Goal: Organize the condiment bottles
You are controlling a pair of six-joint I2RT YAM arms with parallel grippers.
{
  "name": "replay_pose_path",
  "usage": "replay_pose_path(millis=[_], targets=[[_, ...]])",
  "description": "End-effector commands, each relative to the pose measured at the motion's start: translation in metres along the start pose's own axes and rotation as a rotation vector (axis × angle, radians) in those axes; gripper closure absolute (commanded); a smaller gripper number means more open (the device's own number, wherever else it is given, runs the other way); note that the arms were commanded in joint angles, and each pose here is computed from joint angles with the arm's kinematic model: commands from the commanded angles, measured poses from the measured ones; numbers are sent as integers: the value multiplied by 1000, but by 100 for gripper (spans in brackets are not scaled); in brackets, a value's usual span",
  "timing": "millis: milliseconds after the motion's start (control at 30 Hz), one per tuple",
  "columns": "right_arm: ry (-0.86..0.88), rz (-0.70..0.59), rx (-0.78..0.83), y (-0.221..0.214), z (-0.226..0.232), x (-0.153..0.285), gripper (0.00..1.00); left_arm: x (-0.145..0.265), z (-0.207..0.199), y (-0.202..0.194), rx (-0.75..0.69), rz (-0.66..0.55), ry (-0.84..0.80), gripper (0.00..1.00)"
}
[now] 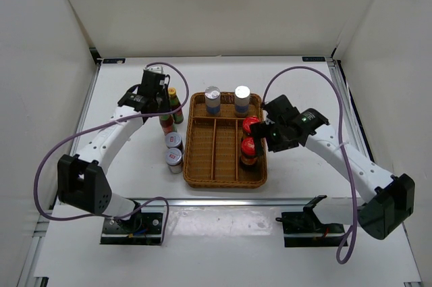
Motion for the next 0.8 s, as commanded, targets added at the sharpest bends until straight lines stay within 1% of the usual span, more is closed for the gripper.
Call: replay_pose_path(millis=[0, 33, 67, 100, 167, 233, 300, 333, 367, 433, 467, 567, 600, 667, 767], targets=[[4, -9, -13, -4, 0, -1, 0, 31, 0, 25, -17, -128, -25, 89], [4, 2, -13, -7, 0, -3, 0, 37, 2, 30, -12, -153, -8, 89], [4, 2, -13, -7, 0, -3, 0, 48, 1, 36, -14, -184, -28, 89], [4, 2, -13, -7, 0, -3, 0, 52, 5, 36, -25, -190, -16, 89], [4, -7, -13, -7, 0, -1, 0, 71, 3, 47, -16, -239, -47, 89], [-9, 1, -30, -8, -3, -1, 0, 83, 3, 51, -17, -263, -75, 89], [-14, 24, -63, -12, -4, 0, 0, 102, 3, 61, 2, -317, -110, 89], [-17, 13, -72, -11, -5, 5, 0, 109, 3, 64, 9, -334, -121, 89], [-37, 9, -84, -13, -7, 8, 0, 124, -1, 68, 14, -361, -167, 89], [-87, 16, -120, -17, -14, 13, 0, 136, -6, 72, 23, -366, -240, 89], [-86, -7, -135, -18, -13, 17, 0, 145, -9, 78, 27, -381, -273, 89], [-100, 18, -190, -30, -17, 17, 0, 161, -26, 81, 43, -371, -383, 89], [-105, 9, -202, -31, -20, 19, 0, 163, -35, 79, 48, -349, -418, 89], [-111, 49, -232, -38, -20, 17, 0, 167, -47, 78, 40, -333, -465, 89], [-110, 40, -233, -40, -20, 19, 0, 174, -70, 79, 10, -318, -525, 89]])
Point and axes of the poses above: each gripper's point midway between its finger pads, its own x axis back along the fingers, its own z axis along the line the jaws close on, y = z × x, the point moved 9 cm from there along x, back along the fingers, and after that the axes turned 15 degrees about x, right-handed, at the moved point
